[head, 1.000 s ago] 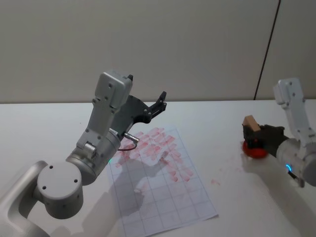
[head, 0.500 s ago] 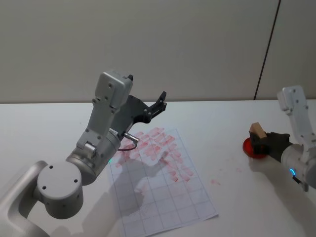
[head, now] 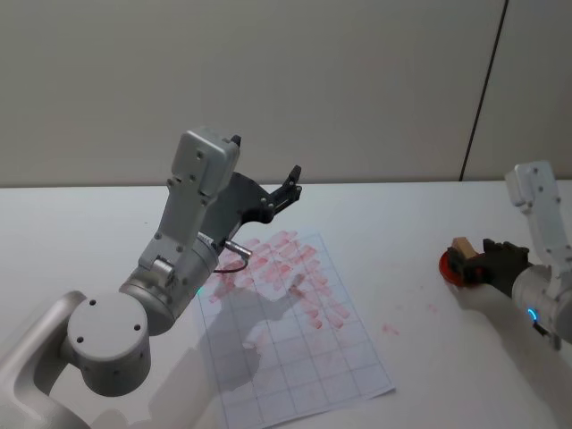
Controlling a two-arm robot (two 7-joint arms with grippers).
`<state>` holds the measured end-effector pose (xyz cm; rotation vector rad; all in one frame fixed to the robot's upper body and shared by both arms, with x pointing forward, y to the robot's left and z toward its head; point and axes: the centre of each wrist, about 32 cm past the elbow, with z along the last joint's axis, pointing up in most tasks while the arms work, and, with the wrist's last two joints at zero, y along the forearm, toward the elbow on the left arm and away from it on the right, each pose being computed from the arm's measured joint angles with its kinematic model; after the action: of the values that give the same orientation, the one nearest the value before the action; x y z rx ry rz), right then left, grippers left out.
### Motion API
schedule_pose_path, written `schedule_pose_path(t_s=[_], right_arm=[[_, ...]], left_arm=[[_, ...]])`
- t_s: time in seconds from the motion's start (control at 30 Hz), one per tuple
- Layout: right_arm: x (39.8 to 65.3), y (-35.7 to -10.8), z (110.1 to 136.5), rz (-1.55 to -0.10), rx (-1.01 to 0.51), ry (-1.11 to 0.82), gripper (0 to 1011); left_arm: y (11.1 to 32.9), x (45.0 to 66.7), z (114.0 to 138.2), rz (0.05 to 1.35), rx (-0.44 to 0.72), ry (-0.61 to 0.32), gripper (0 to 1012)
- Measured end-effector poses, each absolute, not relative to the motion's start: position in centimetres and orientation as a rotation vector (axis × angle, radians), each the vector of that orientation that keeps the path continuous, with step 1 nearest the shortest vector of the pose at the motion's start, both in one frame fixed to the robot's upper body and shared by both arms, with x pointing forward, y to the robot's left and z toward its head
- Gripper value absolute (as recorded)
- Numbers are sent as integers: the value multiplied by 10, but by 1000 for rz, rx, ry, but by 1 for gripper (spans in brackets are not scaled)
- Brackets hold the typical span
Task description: Use the one hand to pick up the stamp and affix it onto the A4 paper.
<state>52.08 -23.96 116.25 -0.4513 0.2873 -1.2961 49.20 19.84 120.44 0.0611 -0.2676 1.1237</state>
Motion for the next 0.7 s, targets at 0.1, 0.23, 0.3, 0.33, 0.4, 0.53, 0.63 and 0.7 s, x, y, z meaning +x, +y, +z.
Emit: schedule_pose_path(t_s=[0.1,0.23,0.3,0.33,0.4,0.53,0.63,0.7], right_arm=[[521,-240,1162,-1299,-444,274,663],[519,-241,1164,-1301,-426,246,798],[518,-241,1166,-1303,-414,226,850],[518,-242,1167,-1303,-408,217,889],[516,-242,1169,-1304,-393,195,939],[513,-245,1172,-1306,-365,152,1001],[510,-248,1176,-1309,-335,107,1001],[508,-250,1178,-1309,-321,87,1001]], left_arm=[[198,492,1204,1124,61,-268,1001],[198,492,1204,1124,61,-268,1001],[198,492,1204,1124,61,-268,1001],[198,492,1204,1124,61,-268,1001],[198,492,1204,1124,61,-268,1002],[198,492,1204,1124,61,-268,1001],[198,492,1204,1124,61,-268,1001],[198,492,1204,1124,61,-268,1001]])
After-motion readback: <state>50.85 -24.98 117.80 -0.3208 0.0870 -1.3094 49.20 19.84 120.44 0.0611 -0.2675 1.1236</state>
